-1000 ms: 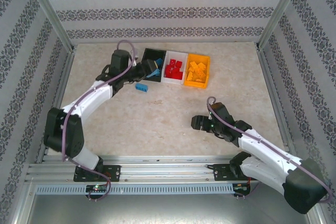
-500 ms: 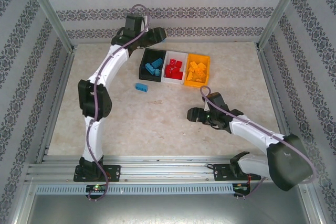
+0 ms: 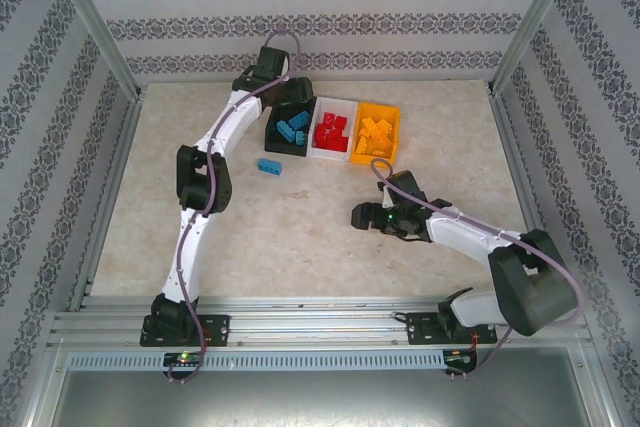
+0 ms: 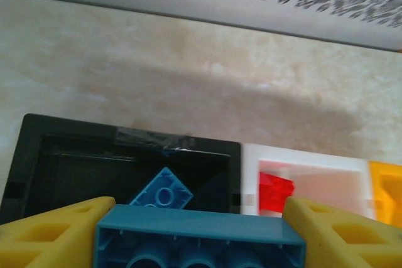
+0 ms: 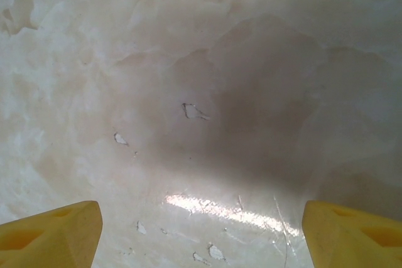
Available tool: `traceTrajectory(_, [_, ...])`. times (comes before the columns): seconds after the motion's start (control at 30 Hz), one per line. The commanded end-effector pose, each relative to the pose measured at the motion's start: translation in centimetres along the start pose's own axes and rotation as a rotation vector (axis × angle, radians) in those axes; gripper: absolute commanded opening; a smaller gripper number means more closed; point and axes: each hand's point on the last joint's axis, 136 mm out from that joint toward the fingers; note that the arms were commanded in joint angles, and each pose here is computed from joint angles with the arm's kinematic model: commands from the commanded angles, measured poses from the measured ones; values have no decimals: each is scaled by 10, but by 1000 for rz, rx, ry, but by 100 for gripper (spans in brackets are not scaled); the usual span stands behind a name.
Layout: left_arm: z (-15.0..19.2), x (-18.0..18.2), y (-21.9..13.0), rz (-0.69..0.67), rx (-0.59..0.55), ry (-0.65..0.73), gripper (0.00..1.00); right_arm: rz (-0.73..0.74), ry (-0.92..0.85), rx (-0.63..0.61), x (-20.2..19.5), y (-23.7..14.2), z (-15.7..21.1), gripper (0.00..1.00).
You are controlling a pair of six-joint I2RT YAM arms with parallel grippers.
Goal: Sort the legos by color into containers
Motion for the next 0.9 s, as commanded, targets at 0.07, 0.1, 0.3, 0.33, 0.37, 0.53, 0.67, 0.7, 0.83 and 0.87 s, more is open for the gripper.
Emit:
traceTrajectory(0.07, [8,15,7,-58,3,30,67,-34,-12,6,12,3,-10,83])
traceTrajectory(0.1, [7,14,8,-57,1,32,67,-36,-10,6,12,4,-10,83])
traceTrajectory(0.3, [15,17,14,-62,21,27,73,-29,-3,14,10,7,-9,83])
traceTrajectory(0.33, [15,17,14,-62,22,25,75,-30,-1,13,10,7,-9,83])
traceTrajectory(0.37, [15,18,14,-63,23,24,77,-30,2,13,10,7,-9,84])
traceTrajectory(0.53, [11,13,9,-51,16,23,88,-28,10,10,10,5,-9,85])
traceTrajectory(0.67, [6,-1,-4,-30,5,42,92,-33,20,5,10,1,-6,85])
traceTrajectory(0.7, [3,-6,-10,-23,-1,51,93,-35,21,3,10,-2,-5,85])
traceTrajectory(0.83, [0,-24,-37,-5,-22,86,98,-37,16,-20,12,-12,0,86])
traceTrajectory(0.87, [3,-29,-45,1,-24,92,100,-34,13,-28,12,-15,1,86])
Point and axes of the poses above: each hand's point on the last joint's axis, 136 mm out from that joint toward the fingers, its own y axis out along the fingers, its own x axis along the line the jaws close on, z = x × y, and after that the axes turned 9 degrees about y, right-handed
